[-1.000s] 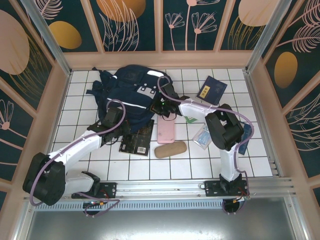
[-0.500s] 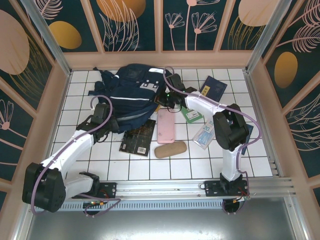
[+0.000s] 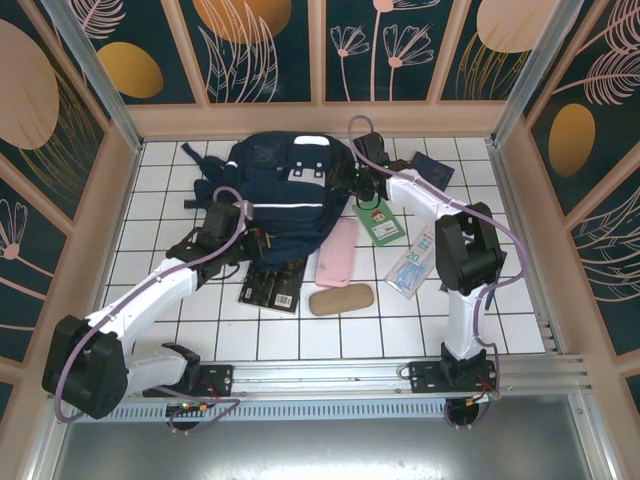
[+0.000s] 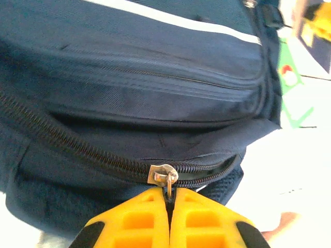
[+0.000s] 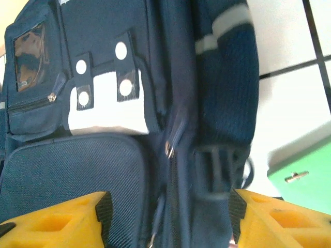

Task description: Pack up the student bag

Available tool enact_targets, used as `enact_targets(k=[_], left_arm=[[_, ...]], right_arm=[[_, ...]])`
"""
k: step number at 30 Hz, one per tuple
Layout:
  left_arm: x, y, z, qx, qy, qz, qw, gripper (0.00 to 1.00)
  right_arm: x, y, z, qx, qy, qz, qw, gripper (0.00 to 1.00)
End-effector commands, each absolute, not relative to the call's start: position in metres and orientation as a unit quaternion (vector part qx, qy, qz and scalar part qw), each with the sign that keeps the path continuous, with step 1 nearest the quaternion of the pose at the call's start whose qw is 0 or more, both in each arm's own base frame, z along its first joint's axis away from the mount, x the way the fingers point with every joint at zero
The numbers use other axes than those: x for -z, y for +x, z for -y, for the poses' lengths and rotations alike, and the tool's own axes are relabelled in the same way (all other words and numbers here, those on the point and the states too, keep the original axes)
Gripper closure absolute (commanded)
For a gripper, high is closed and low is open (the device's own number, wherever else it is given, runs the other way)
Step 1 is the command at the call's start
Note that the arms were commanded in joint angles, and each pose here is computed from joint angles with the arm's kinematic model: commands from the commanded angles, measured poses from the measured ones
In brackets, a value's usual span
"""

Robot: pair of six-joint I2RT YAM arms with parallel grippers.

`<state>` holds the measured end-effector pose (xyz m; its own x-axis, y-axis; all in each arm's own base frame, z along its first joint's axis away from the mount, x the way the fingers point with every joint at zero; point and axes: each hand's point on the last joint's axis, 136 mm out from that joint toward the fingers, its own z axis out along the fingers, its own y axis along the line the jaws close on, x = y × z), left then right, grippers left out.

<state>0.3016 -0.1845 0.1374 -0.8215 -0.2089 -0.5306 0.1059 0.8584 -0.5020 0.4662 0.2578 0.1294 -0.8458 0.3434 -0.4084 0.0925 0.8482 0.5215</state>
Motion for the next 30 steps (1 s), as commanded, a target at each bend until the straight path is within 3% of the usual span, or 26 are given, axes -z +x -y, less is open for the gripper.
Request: enact_targets(k=[1,7,13,24,26,30], left_arm=[[-0.175,0.311,0.232,0.343,0.004,-0.884,0.317,1.00],[-0.171,0.303,0.277,0.363,0.058,-0.884,0.287,1.00],[-0.148,0.289,0.288,0.353,0.086,-0.896,0.253,1.00],[-0.124,0.278,0.287,0.329,0.100,-0.911,0.227,1.00],[-0.124,0.277,0.290,0.330,0.102,-0.911,0.224,1.00],[-0.126,0.280,0.288,0.317,0.102,-0.915,0.227,1.00]], right_arm=[[-0.158,0.437,-0.244,-0.251,0.146,-0.922,0.256,0.34],[-0.149,0.377,-0.247,-0.304,0.186,-0.914,0.194,0.31],[-0.133,0.334,-0.272,-0.350,0.208,-0.903,0.135,0.31],[-0.109,0.319,-0.324,-0.396,0.191,-0.896,0.069,0.28],[-0.101,0.319,-0.330,-0.396,0.191,-0.896,0.058,0.36],[-0.092,0.321,-0.333,-0.372,0.194,-0.906,0.054,0.81]])
